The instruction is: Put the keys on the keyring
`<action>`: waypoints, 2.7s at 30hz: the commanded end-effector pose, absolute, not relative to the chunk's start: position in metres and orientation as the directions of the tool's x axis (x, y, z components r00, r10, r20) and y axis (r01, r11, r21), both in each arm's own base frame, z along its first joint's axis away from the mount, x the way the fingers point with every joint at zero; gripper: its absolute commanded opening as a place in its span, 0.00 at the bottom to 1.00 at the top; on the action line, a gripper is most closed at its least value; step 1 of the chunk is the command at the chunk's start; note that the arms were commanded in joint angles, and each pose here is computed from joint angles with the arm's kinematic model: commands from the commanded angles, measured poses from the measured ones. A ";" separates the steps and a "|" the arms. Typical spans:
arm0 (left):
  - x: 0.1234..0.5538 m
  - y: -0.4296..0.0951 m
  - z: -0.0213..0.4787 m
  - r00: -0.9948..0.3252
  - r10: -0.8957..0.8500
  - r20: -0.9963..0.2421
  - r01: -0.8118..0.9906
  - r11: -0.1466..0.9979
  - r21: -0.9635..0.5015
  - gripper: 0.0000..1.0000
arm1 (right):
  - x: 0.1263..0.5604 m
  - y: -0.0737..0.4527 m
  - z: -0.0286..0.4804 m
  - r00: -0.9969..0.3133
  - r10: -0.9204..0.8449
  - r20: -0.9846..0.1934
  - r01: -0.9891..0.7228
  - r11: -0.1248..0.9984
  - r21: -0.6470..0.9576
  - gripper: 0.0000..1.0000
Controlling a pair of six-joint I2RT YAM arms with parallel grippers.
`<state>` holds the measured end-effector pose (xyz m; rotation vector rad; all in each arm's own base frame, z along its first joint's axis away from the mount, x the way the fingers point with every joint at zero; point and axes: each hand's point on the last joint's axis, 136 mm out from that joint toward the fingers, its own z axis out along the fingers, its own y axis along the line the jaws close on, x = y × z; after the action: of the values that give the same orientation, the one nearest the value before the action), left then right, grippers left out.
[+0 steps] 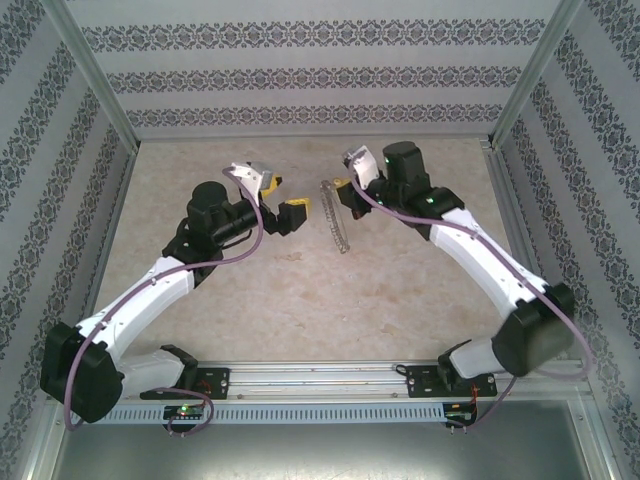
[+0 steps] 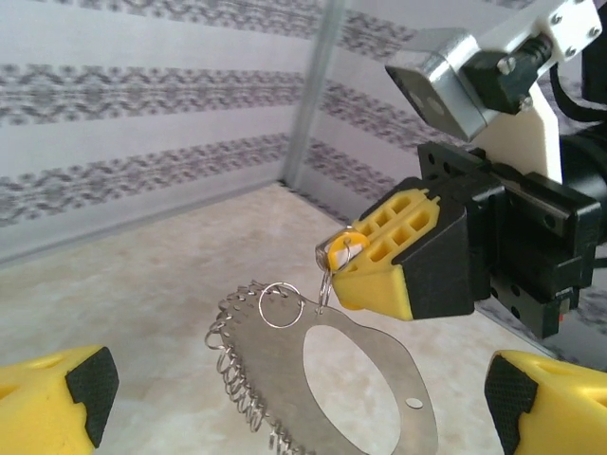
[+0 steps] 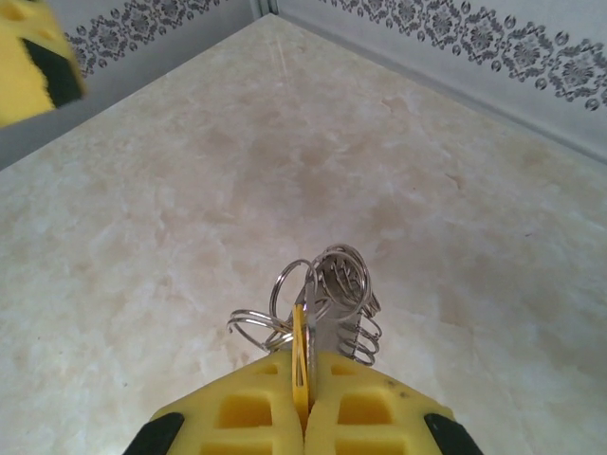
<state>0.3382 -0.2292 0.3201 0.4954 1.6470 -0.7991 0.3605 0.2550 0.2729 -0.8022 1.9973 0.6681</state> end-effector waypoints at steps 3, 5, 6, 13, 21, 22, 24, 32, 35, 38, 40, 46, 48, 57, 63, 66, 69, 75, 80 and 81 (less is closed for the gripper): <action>0.353 -0.187 0.330 -0.179 -0.163 -0.970 0.545 0.804 -0.235 1.00 | 0.388 0.300 0.289 -0.380 -0.245 -0.892 -0.791 0.587 0.176 0.00; 0.353 -0.183 0.330 -0.181 -0.164 -0.970 0.535 0.811 -0.237 1.00 | 0.401 0.315 0.285 -0.392 -0.236 -0.889 -0.796 0.572 0.198 0.00; 0.353 -0.182 0.330 -0.182 -0.160 -0.970 0.531 0.814 -0.234 1.00 | 0.407 0.320 0.282 -0.399 -0.232 -0.887 -0.796 0.568 0.210 0.00; 0.352 -0.179 0.330 -0.198 -0.148 -0.969 0.525 0.819 -0.233 1.00 | 0.442 0.323 0.221 -0.511 -0.254 -0.821 -0.737 0.621 0.266 0.00; 0.352 -0.185 0.333 -0.218 -0.169 -0.961 0.546 0.795 -0.264 1.00 | 0.430 0.267 0.129 -0.680 -0.263 -0.684 -0.600 0.736 0.313 0.00; 0.352 -0.187 0.332 -0.223 -0.170 -0.960 0.551 0.790 -0.268 1.00 | 0.427 0.262 0.124 -0.690 -0.258 -0.676 -0.588 0.745 0.316 0.00; 0.353 -0.189 0.331 -0.229 -0.178 -0.957 0.558 0.781 -0.279 1.00 | 0.420 0.252 0.115 -0.711 -0.252 -0.657 -0.564 0.762 0.319 0.00; 0.351 -0.192 0.328 -0.255 -0.191 -0.948 0.568 0.764 -0.306 1.00 | 0.397 0.230 0.092 -0.769 -0.220 -0.601 -0.496 0.798 0.342 0.00; 0.351 -0.193 0.325 -0.272 -0.186 -0.944 0.569 0.761 -0.314 1.00 | 0.384 0.231 0.087 -0.790 -0.221 -0.572 -0.492 0.785 0.377 0.00; 0.350 -0.195 0.324 -0.283 -0.181 -0.942 0.574 0.755 -0.317 1.00 | 0.370 0.231 0.077 -0.814 -0.226 -0.536 -0.483 0.776 0.406 0.00; 0.350 -0.196 0.324 -0.287 -0.177 -0.942 0.576 0.753 -0.317 1.00 | 0.362 0.228 0.068 -0.830 -0.222 -0.513 -0.465 0.781 0.415 0.00; 0.351 -0.199 0.320 -0.307 -0.166 -0.937 0.583 0.745 -0.323 1.00 | 0.340 0.222 0.045 -0.871 -0.209 -0.445 -0.418 0.791 0.446 0.00; 0.351 -0.201 0.320 -0.313 -0.165 -0.935 0.587 0.741 -0.327 1.00 | 0.330 0.224 0.040 -0.880 -0.214 -0.425 -0.416 0.780 0.467 0.00; 0.348 -0.203 0.320 -0.331 -0.158 -0.930 0.596 0.730 -0.335 1.00 | 0.274 0.227 0.043 -0.895 -0.252 -0.368 -0.419 0.757 0.501 0.33; 0.340 -0.202 0.324 -0.339 -0.146 -0.929 0.604 0.723 -0.334 1.00 | 0.249 0.197 0.086 -0.889 -0.136 -0.438 -0.371 0.774 0.513 0.76; 0.336 -0.200 0.326 -0.339 -0.147 -0.929 0.601 0.726 -0.334 1.00 | 0.244 0.185 0.117 -0.863 -0.072 -0.501 -0.366 0.772 0.520 0.89; 0.331 -0.195 0.328 -0.328 -0.157 -0.932 0.593 0.733 -0.332 1.00 | 0.247 0.178 0.147 -0.821 -0.009 -0.571 -0.368 0.772 0.517 0.98; 0.327 -0.174 0.328 -0.251 -0.162 -0.954 0.529 0.802 -0.276 1.00 | 0.267 0.150 0.189 -0.719 0.078 -0.690 -0.306 0.857 0.416 0.98; 0.331 -0.144 0.321 -0.131 -0.129 -0.983 0.412 0.895 -0.173 1.00 | 0.291 0.103 0.209 -0.576 0.157 -0.802 -0.141 0.947 0.287 0.98; 0.332 -0.136 0.317 -0.088 -0.123 -0.989 0.380 0.913 -0.147 1.00 | 0.296 0.090 0.212 -0.545 0.172 -0.820 -0.087 0.962 0.260 0.98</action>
<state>0.3238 -0.1629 0.3151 0.2671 1.6915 -0.5921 0.2768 0.1286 0.1937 -0.1010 2.2229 0.5471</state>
